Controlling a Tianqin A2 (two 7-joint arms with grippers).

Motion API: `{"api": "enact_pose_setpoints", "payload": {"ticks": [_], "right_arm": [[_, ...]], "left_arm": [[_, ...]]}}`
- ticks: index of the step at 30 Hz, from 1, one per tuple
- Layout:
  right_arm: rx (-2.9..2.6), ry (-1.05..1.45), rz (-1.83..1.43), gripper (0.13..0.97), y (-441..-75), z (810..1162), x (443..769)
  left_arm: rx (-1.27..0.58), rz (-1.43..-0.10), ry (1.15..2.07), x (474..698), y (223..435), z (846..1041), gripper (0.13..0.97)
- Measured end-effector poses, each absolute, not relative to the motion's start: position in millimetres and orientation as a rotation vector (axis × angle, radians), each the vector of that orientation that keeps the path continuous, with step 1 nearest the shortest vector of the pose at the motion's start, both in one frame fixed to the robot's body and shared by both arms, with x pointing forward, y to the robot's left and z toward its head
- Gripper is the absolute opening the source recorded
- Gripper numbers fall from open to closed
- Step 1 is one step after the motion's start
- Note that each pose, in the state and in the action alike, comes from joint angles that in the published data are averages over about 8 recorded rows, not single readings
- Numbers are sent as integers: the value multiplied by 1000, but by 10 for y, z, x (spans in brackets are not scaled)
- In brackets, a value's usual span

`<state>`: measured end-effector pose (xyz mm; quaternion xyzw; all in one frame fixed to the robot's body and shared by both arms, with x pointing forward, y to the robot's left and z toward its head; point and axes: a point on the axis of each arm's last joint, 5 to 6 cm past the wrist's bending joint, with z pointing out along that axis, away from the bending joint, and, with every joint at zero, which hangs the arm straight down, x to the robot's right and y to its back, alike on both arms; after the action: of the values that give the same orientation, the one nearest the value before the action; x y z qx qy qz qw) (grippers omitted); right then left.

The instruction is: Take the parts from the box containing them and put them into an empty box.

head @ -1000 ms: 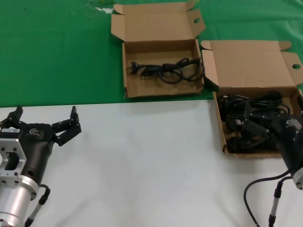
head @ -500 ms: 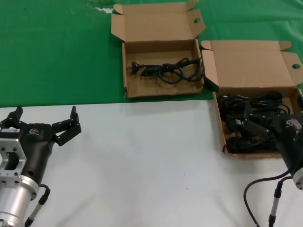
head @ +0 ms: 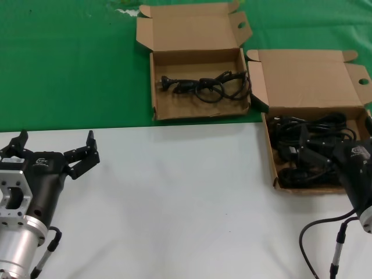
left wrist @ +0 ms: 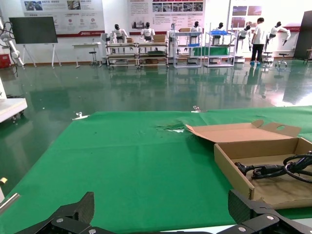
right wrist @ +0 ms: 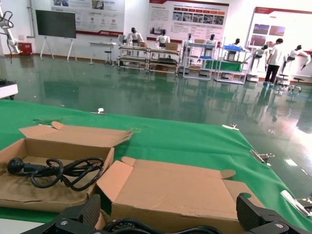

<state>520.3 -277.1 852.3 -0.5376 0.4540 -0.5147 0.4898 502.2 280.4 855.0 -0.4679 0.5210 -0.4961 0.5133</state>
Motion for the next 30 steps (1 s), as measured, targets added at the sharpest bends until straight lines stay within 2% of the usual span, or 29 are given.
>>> {"api": "enact_pose_setpoints", "payload": {"ticks": [30], "right_arm": [[-1306, 1103, -1250, 966, -2771, 8523, 5203]], "left_arm": [[-1125, -1193, 1253, 5022, 2804, 8550, 966]]}}
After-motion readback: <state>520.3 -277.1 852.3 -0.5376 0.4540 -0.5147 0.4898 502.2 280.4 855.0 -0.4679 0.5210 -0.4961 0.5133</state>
